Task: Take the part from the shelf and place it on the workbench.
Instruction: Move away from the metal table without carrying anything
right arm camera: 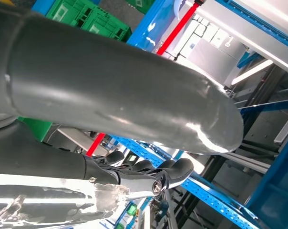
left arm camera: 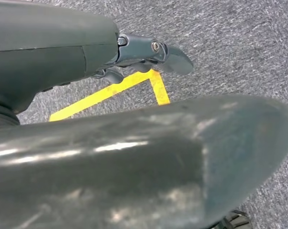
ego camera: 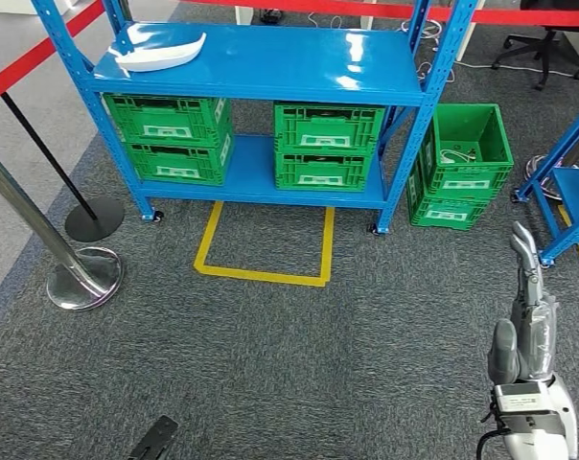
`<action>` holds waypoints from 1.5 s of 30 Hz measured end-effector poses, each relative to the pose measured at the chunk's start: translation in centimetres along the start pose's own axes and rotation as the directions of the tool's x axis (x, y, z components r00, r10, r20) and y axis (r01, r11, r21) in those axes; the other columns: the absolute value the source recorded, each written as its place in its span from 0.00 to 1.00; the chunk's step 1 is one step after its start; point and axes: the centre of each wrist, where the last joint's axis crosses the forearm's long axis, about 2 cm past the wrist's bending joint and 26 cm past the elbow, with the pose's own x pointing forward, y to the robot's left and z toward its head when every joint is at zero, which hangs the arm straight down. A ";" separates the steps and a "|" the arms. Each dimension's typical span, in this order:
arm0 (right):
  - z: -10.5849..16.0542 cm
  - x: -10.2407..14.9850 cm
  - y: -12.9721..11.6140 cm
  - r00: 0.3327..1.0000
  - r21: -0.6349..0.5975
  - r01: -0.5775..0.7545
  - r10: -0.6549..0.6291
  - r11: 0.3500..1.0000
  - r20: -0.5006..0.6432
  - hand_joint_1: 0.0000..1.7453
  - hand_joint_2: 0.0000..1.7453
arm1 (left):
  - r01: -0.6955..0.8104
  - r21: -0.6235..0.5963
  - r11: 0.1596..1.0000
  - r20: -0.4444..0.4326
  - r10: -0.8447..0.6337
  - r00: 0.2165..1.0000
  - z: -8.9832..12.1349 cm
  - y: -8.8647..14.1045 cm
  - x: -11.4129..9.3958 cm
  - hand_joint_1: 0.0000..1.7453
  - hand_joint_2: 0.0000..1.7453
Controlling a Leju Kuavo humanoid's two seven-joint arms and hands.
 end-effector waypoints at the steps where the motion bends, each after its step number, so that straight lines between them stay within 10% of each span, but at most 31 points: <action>1: 0.0 0.0 0.0 1.000 0.000 0.000 0.000 1.000 0.000 0.00 0.00 | 0.000 0.000 1.000 0.001 0.000 1.000 0.0 0.0 0.0 0.00 0.00; 45: 0.2 0.0 0.0 1.000 0.000 0.011 -0.011 1.000 -0.004 0.00 0.00 | 0.012 -0.006 1.000 0.013 -0.011 1.000 0.0 0.1 0.0 0.00 0.00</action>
